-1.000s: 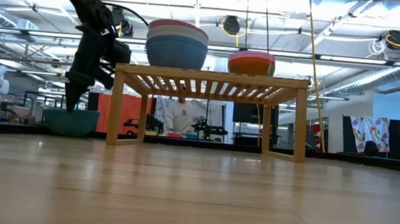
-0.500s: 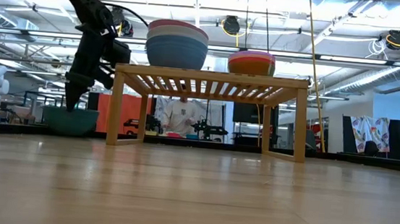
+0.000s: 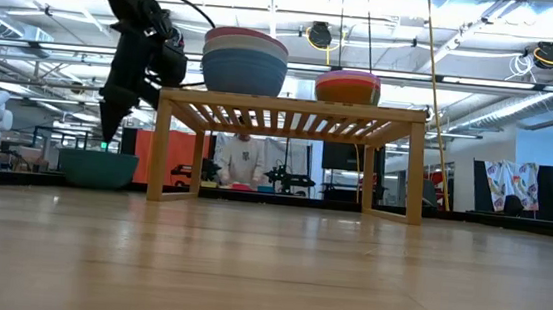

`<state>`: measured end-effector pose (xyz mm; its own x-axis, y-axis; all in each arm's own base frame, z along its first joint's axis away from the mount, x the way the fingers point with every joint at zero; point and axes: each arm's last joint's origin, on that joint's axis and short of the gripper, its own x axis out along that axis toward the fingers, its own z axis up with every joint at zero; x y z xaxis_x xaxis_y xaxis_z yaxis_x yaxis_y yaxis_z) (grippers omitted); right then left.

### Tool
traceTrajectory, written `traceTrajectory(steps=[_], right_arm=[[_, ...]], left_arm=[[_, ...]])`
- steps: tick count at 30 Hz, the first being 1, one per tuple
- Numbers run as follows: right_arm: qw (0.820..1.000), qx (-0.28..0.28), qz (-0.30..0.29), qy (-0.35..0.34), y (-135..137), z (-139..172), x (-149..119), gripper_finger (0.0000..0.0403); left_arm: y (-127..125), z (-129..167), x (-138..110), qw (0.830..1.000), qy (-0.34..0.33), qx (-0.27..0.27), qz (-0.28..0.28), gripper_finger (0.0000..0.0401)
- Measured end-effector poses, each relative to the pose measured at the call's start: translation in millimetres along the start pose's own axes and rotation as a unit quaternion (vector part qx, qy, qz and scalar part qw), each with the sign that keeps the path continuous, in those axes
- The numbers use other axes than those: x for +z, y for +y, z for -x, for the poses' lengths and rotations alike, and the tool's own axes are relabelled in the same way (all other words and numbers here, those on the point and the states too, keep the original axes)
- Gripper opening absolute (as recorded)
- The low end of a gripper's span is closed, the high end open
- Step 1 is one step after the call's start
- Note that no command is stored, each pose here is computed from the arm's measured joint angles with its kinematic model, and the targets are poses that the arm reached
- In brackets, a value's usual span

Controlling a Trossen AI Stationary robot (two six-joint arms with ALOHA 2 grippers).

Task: Place and stack bowls onto a shelf
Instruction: Stack the dark green bowl on top of the pink bowl on the shelf

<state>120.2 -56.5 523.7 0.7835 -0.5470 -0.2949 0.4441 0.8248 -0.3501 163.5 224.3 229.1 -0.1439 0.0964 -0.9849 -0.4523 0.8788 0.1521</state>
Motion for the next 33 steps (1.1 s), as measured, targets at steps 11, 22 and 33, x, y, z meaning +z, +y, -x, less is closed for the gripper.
traceTrajectory(steps=[11, 22, 33], right_arm=[[1.0, 0.0, 0.0, 0.001, 0, -1, 0, 0.01], [1.0, 0.0, -0.001, 0.001, 0, -1, 0, 0.01], [1.0, 0.0, -0.001, 0.001, 0, -1, 0, 0.01]], left_arm=[[8, -2, -7, 0.998, -0.004, -0.053, 0.027, 0.0056], [18, -5, -16, 0.996, 0.012, -0.065, 0.058, 0.0056], [14, -19, -21, 0.996, 0.027, -0.068, 0.041, 0.0056]])
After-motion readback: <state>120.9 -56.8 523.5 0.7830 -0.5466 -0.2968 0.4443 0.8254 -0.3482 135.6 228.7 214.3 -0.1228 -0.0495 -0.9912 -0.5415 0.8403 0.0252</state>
